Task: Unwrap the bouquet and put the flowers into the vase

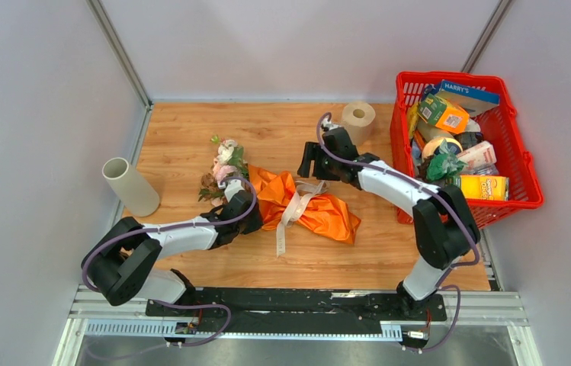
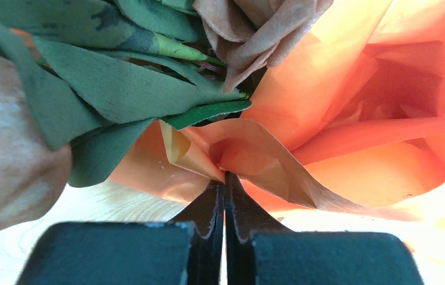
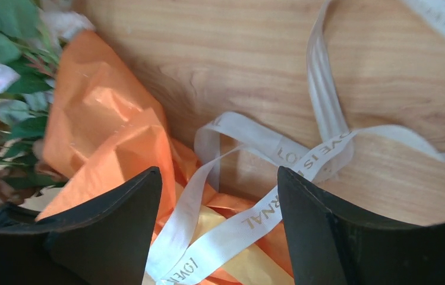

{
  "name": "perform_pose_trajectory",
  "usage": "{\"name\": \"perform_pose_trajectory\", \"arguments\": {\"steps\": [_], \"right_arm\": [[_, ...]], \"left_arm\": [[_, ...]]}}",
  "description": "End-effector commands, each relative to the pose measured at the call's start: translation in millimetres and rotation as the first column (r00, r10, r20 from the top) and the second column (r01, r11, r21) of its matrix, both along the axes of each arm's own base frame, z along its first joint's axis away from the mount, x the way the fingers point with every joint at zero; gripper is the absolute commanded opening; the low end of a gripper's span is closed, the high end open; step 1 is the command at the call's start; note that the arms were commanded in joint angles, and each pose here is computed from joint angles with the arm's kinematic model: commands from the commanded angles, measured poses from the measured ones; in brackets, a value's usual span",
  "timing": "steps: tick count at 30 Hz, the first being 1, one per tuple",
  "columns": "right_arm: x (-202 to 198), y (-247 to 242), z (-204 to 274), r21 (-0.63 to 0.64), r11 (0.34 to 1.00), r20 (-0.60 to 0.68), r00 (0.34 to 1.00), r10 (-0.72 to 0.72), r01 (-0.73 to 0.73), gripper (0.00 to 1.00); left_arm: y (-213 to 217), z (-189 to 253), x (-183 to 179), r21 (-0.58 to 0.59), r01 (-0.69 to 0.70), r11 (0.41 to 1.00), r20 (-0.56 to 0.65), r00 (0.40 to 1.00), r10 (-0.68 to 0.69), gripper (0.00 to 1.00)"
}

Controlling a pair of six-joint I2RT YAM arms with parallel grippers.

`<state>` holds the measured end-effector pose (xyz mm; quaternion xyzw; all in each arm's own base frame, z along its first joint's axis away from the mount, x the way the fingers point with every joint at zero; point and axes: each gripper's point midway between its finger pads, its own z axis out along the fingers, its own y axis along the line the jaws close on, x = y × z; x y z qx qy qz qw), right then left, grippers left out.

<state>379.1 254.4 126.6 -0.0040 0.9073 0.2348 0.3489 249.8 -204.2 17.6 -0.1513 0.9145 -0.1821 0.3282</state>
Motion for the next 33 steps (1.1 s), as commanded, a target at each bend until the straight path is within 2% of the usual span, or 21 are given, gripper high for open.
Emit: {"name": "perform_pose_trajectory", "arguments": {"steps": [1,4,10,17,21,23,24,25,30,33], "right_arm": [[-5,1,-33,-0.018,0.996,-0.087,0.993,-0.085,0.083,0.75],[-7,-11,-56,-0.124,0.983,-0.108,0.983,-0.149,0.136,0.76],[-2,-29,-78,-0.246,0.945,-0.074,0.968,-0.239,0.214,0.77],[3,-29,-106,-0.325,0.914,-0.080,0.955,-0.284,0.245,0.82],[10,-25,-123,-0.361,0.900,-0.098,0.950,-0.297,0.244,0.77],[14,-24,-129,-0.372,0.895,-0.100,0.948,-0.301,0.244,0.69],[17,-22,-129,-0.373,0.895,-0.097,0.949,-0.301,0.246,0.59],[19,-22,-133,-0.381,0.892,-0.096,0.949,-0.301,0.244,0.44],[50,-13,-127,-0.397,0.886,-0.037,0.960,-0.276,0.240,0.02],[79,-3,-96,-0.356,0.898,0.045,0.965,-0.258,0.257,0.00]], "left_arm": [[15,-21,-21,0.065,0.033,0.997,-0.076,0.997,-0.028,0.00],[14,-23,-22,0.061,0.036,0.997,-0.081,0.996,-0.031,0.00],[12,-23,-21,0.046,0.038,0.998,-0.071,0.997,-0.035,0.00],[11,-24,-22,0.044,0.044,0.998,-0.073,0.997,-0.040,0.00],[10,-23,-21,0.038,0.044,0.998,-0.068,0.997,-0.042,0.00],[10,-24,-22,0.036,0.043,0.998,-0.071,0.997,-0.040,0.00],[10,-24,-22,0.035,0.043,0.998,-0.073,0.997,-0.040,0.00],[10,-25,-22,0.035,0.043,0.998,-0.073,0.997,-0.040,0.00],[10,-27,-25,0.036,0.046,0.998,-0.080,0.996,-0.043,0.00],[11,-28,-26,0.036,0.044,0.998,-0.081,0.996,-0.041,0.00]]}}
